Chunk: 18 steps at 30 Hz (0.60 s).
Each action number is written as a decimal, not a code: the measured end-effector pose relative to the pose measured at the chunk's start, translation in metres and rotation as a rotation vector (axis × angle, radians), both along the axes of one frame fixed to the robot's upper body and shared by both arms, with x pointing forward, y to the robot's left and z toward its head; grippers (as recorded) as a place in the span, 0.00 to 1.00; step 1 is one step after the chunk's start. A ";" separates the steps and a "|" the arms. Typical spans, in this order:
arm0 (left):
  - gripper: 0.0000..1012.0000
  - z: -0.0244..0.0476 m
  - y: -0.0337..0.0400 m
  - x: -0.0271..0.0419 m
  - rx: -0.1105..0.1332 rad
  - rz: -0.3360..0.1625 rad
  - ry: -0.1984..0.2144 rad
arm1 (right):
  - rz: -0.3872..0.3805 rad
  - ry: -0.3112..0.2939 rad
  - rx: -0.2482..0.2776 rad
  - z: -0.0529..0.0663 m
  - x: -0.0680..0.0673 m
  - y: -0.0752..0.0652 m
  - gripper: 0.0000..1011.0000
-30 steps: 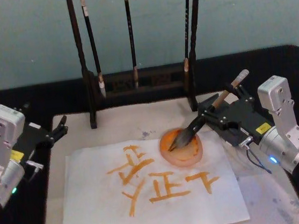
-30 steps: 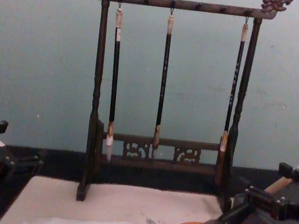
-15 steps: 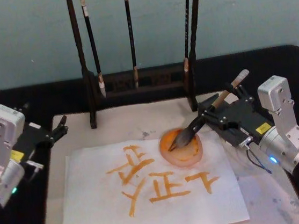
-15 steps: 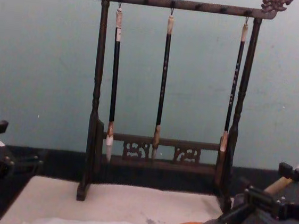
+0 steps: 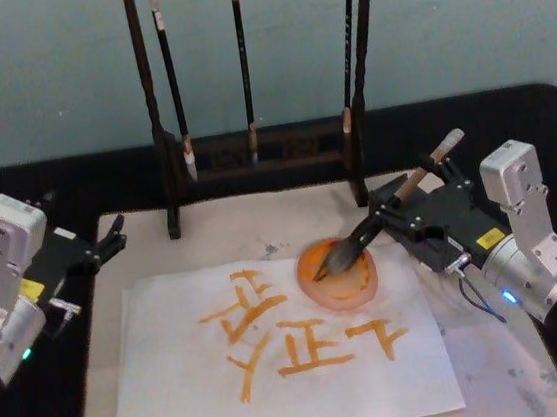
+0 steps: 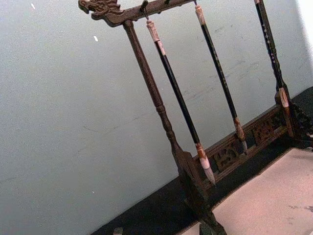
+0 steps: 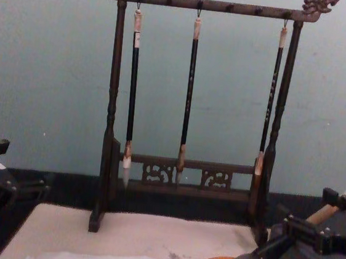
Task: Pick up the brush from the inkstone, write on the paper, then place the brush back to its original position.
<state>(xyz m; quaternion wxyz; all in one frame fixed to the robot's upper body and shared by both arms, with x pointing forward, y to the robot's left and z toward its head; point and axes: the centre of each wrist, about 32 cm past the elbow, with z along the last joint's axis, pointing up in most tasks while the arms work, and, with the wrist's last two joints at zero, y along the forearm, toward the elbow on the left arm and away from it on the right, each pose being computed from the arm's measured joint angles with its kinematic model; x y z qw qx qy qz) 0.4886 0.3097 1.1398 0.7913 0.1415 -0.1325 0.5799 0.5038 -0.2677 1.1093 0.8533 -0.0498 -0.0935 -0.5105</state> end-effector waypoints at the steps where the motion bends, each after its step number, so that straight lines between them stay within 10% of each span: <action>1: 1.00 0.0000 0.0000 0.0000 0.000 0.000 0.000 | 0.000 0.000 0.000 0.000 0.000 0.000 0.99; 18: 1.00 0.0000 0.0000 0.0000 0.000 0.000 0.000 | 0.000 0.000 0.000 0.000 0.000 0.000 0.99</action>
